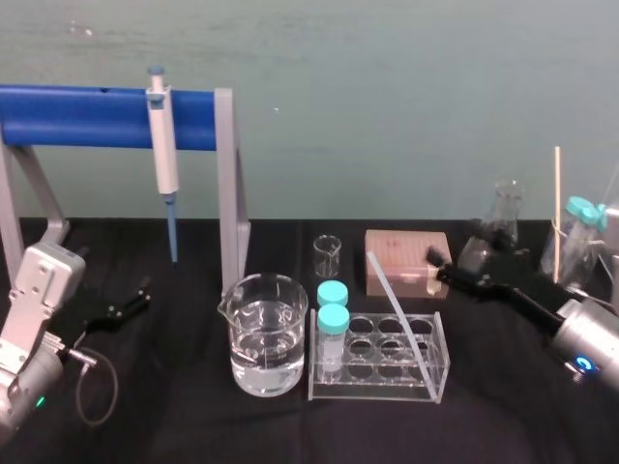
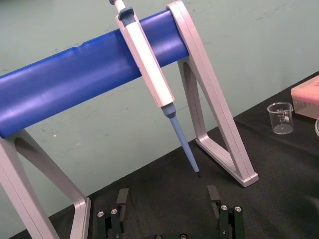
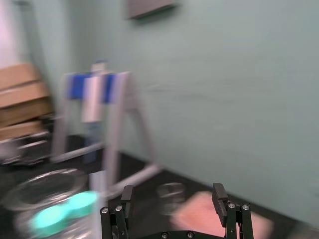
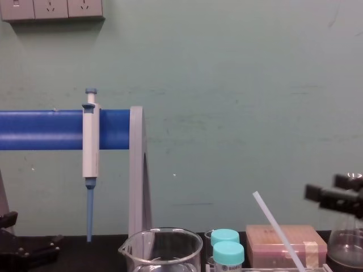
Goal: Pick up the stirring rod with one hand, then place it down.
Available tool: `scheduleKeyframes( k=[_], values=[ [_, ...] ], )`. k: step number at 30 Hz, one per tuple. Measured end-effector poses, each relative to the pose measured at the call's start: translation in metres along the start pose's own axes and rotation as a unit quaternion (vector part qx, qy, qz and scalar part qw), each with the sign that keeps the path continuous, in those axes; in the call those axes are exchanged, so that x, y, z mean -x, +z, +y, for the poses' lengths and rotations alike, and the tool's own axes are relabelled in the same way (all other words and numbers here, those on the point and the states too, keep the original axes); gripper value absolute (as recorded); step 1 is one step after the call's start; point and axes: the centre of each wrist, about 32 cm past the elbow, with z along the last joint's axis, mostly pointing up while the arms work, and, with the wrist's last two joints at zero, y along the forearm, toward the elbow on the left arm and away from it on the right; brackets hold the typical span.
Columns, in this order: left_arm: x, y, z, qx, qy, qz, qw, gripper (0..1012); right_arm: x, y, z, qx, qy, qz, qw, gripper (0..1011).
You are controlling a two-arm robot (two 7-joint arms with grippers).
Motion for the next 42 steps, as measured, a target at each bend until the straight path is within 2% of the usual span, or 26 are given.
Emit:
scheduleKeyframes(
  k=[1,2,3,6,9,13,18,42],
  values=[
    [0.0,0.0,0.0,0.0,0.0,0.0,1.0,1000,0.0015,0.002,-0.004,-0.004,-0.041,-0.007,0.9991,1002],
    [0.0,0.0,0.0,0.0,0.0,0.0,1.0,1000,0.0023,0.003,-0.005,-0.005,-0.06,-0.011,0.9981,1002],
    [0.0,0.0,0.0,0.0,0.0,0.0,1.0,1000,0.0041,0.003,-0.007,-0.002,-0.096,-0.014,0.9953,1002],
    [0.0,0.0,0.0,0.0,0.0,0.0,1.0,1000,0.0058,0.001,-0.01,0.014,-0.137,-0.013,0.9903,1002],
    [0.0,0.0,0.0,0.0,0.0,0.0,1.0,1000,0.007,-0.004,-0.012,0.047,-0.166,0.003,0.9851,1002],
    [0.0,0.0,0.0,0.0,0.0,0.0,1.0,1000,0.0066,-0.01,-0.012,0.075,-0.176,0.021,0.9813,1002],
    [0.0,0.0,0.0,0.0,0.0,0.0,1.0,1000,0.0055,-0.014,-0.011,0.099,-0.175,0.031,0.9791,1002],
    [0.0,0.0,0.0,0.0,0.0,0.0,1.0,1000,0.0058,-0.013,-0.012,0.093,-0.178,0.028,0.9791,1002]
  ],
)
